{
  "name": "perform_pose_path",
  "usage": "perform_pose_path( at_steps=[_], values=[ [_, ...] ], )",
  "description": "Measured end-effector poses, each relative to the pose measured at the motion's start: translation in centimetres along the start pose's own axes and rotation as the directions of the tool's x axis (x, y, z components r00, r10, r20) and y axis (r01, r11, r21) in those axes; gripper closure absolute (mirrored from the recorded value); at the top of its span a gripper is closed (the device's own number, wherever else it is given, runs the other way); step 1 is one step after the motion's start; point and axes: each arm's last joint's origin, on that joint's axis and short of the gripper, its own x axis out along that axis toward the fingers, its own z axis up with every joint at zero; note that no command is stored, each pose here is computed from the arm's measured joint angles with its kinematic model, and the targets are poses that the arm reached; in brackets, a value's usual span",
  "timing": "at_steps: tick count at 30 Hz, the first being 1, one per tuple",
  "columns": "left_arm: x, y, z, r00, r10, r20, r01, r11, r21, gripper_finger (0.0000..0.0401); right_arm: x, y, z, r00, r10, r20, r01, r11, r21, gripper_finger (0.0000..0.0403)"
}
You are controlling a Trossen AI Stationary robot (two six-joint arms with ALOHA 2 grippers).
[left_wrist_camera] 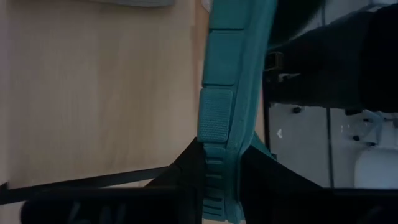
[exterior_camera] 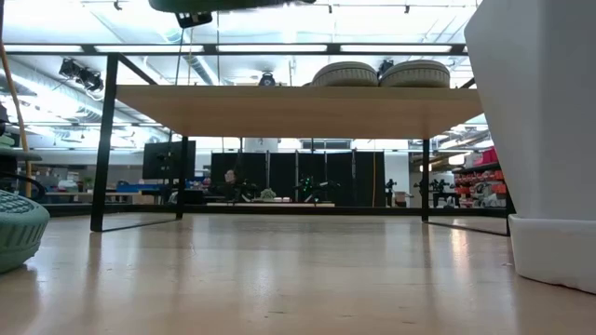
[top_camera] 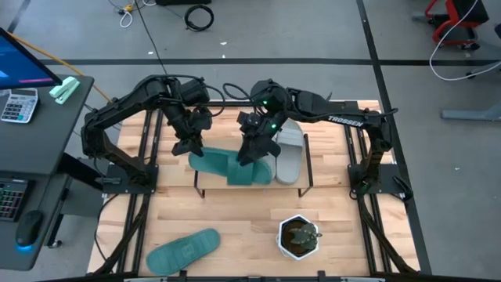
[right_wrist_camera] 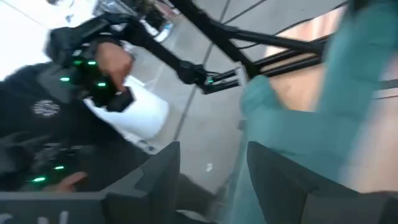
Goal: Pick and place slides into the shelf
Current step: Put the top green slide on the shelf
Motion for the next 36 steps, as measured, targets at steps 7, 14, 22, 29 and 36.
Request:
perform_pose_path(
  at_steps=[7, 14, 22, 29, 36],
  values=[
    [0.0, 0.1, -0.1, 1.0, 0.021, -0.009, -0.021, 1.0, -0.007, 0.0331, 0.9, 0.1, -0.8, 0.993, -0.118, -0.009, 0.116, 0.986, -0.117, 0.0209],
    [0.0, 0.1, 0.0, 1.0, 0.014, -0.003, -0.014, 1.0, -0.01, 0.0331, -0.4, 1.1, 0.4, 0.97, -0.221, 0.102, 0.242, 0.93, -0.278, 0.0202],
    [-0.1, 0.1, 0.0, 0.999, 0.032, -0.007, -0.032, 0.999, -0.011, 0.0331, -1.8, 2.8, 0.8, 0.958, -0.265, 0.112, 0.286, 0.914, -0.288, 0.0122],
    [-0.1, 0.2, -0.1, 0.998, 0.068, -0.015, -0.069, 0.998, -0.003, 0.0331, -1.5, 1.4, -0.7, 0.901, -0.434, 0.028, 0.432, 0.887, -0.161, 0.0058],
    [-0.1, 0.2, -0.1, 0.997, 0.07, -0.016, -0.07, 0.998, 0.006, 0.0331, -1.1, 0.7, -0.7, 0.894, -0.448, 0.02, 0.447, 0.889, -0.102, 0.0044]
  ],
)
